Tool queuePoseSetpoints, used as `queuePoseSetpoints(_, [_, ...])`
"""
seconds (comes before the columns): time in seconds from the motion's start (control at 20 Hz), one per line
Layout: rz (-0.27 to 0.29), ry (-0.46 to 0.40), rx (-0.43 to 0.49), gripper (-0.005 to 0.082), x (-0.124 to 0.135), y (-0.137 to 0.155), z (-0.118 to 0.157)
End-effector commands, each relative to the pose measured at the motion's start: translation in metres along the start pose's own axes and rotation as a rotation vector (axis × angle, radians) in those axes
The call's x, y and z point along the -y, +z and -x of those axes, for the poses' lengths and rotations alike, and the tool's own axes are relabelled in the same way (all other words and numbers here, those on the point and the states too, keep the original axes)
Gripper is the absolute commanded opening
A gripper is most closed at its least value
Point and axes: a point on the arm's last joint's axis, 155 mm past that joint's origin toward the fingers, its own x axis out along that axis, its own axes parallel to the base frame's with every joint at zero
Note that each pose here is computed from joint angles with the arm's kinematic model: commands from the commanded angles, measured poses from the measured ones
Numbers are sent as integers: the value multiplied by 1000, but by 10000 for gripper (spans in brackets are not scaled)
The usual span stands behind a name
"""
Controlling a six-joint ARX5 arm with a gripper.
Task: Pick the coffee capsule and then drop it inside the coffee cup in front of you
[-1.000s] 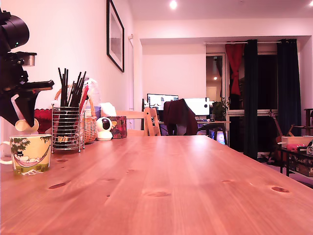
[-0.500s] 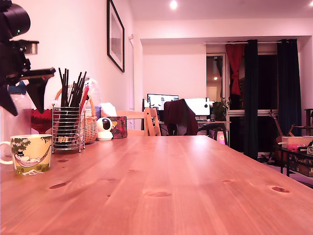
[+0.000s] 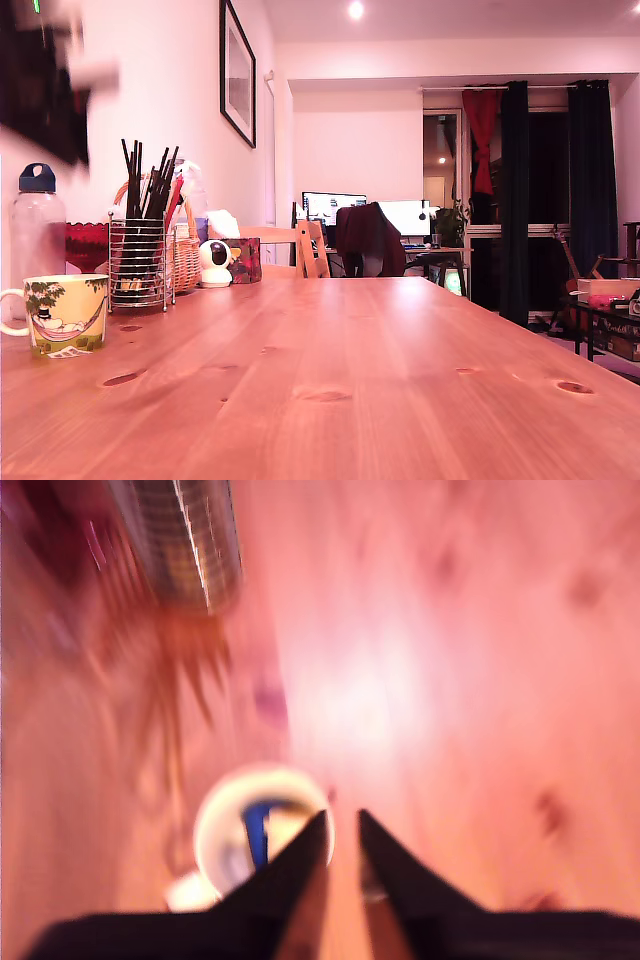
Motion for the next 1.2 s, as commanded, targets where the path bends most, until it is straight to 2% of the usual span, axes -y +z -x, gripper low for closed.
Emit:
queuePoseSetpoints(0.0, [-2, -9, -19, -14, 0, -21, 0])
queuePoseSetpoints(0.25, [-14, -37, 91, -14, 8, -39, 31])
queuePoseSetpoints(0.4, [-26, -85, 171, -14, 19, -50, 48])
queuePoseSetpoints(0.6, [-36, -88, 285, -14, 21, -60, 63])
queuePoseSetpoints(0.95, [-33, -63, 387, -14, 10, -95, 61])
queuePoseSetpoints(1.05, [26, -65, 421, -14, 3, -104, 57])
queuePoseSetpoints(1.15, [34, -79, 445, -14, 3, -114, 52])
